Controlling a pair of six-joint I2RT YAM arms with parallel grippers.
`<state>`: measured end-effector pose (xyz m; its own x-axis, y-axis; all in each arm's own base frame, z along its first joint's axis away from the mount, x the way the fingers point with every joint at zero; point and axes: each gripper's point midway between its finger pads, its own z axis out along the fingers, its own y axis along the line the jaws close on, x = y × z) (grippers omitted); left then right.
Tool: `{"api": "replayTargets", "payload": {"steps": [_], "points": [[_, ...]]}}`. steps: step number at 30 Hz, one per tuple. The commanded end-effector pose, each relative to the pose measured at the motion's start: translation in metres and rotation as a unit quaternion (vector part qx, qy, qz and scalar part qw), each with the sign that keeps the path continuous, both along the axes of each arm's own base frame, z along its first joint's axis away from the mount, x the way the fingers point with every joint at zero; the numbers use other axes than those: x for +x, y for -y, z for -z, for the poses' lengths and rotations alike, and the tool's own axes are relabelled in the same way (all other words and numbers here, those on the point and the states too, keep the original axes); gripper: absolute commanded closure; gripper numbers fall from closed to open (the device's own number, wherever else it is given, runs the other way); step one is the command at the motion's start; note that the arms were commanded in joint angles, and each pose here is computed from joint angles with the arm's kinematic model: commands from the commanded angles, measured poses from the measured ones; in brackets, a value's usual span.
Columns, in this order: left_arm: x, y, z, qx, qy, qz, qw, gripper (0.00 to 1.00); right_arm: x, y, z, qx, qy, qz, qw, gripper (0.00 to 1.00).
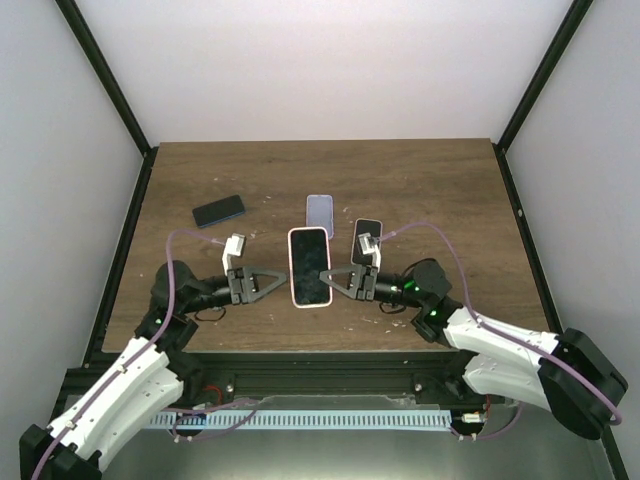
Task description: Put the phone into the phone case
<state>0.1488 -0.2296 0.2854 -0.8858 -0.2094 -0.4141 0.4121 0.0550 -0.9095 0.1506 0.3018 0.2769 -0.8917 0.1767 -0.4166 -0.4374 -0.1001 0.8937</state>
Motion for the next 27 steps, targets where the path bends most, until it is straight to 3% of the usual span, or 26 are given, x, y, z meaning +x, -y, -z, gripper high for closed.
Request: {"api": "replayTargets", "payload": {"steps": [1, 7, 19, 23, 27], "points": [[-0.008, 0.002, 0.012, -0.003, -0.019, 0.026, 0.999, 0.41, 0.020, 0.004, -0.050, 0.051, 0.050, 0.068, 0.995, 0.92], [-0.017, 0.008, 0.018, -0.027, -0.029, 0.060, 0.997, 0.40, 0.031, -0.002, -0.051, 0.051, 0.043, 0.080, 0.995, 0.92], [-0.011, 0.010, 0.024, -0.019, -0.021, 0.043, 0.999, 0.40, 0.035, -0.007, -0.032, 0.041, 0.013, 0.077, 0.996, 0.92], [-0.006, 0.012, 0.027, -0.005, -0.021, 0.036, 0.999, 0.50, 0.033, -0.009, -0.028, 0.040, 0.008, 0.067, 0.997, 0.91], [0.000, 0.012, 0.029, 0.008, -0.020, 0.018, 1.000, 0.81, 0.032, -0.010, -0.023, 0.035, 0.005, 0.066, 0.997, 0.91]]}}
